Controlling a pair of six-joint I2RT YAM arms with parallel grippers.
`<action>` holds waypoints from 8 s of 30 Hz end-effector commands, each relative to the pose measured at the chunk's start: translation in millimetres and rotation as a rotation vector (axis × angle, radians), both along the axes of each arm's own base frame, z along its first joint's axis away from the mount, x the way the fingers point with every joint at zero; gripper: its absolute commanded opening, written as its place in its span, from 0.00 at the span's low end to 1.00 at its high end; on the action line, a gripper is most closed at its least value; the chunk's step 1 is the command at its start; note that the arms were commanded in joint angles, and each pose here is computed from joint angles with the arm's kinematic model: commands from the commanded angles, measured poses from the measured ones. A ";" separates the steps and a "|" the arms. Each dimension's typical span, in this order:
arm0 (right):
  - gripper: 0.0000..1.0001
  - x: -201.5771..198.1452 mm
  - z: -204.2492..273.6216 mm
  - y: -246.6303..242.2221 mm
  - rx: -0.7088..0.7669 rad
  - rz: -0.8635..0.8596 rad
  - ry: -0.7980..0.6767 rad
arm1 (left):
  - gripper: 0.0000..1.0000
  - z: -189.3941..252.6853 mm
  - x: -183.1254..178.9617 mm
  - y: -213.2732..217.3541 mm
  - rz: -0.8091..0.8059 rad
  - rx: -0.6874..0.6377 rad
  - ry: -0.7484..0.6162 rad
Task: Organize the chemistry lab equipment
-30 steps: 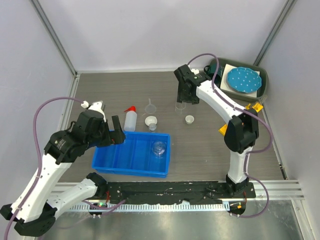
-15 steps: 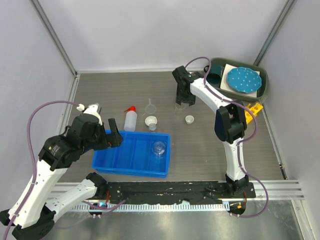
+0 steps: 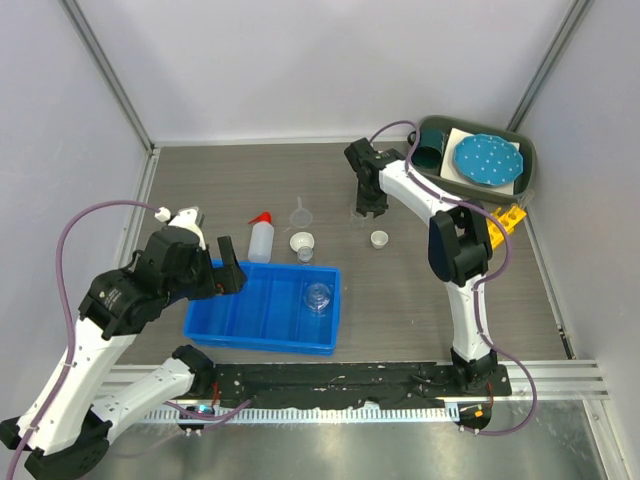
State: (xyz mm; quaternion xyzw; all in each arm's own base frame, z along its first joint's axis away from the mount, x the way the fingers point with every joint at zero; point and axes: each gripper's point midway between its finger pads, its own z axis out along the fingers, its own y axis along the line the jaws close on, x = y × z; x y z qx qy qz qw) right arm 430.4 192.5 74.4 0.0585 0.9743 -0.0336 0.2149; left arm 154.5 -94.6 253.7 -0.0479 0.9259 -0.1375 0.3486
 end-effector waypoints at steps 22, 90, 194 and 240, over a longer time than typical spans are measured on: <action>0.01 -74.8 121.2 31.3 -0.091 0.244 -0.257 | 1.00 5.9 0.4 9.9 0.042 0.017 -0.021; 0.22 -287.7 28.6 144.1 0.160 1.052 -0.062 | 1.00 6.3 -11.3 23.2 0.021 0.051 -0.047; 0.22 -114.1 96.7 167.3 -0.047 0.551 -0.141 | 1.00 9.8 -16.5 30.5 0.010 0.085 -0.047; 0.23 -212.3 33.5 231.0 -0.008 0.742 -0.061 | 1.00 18.1 -15.9 31.4 0.014 0.085 -0.055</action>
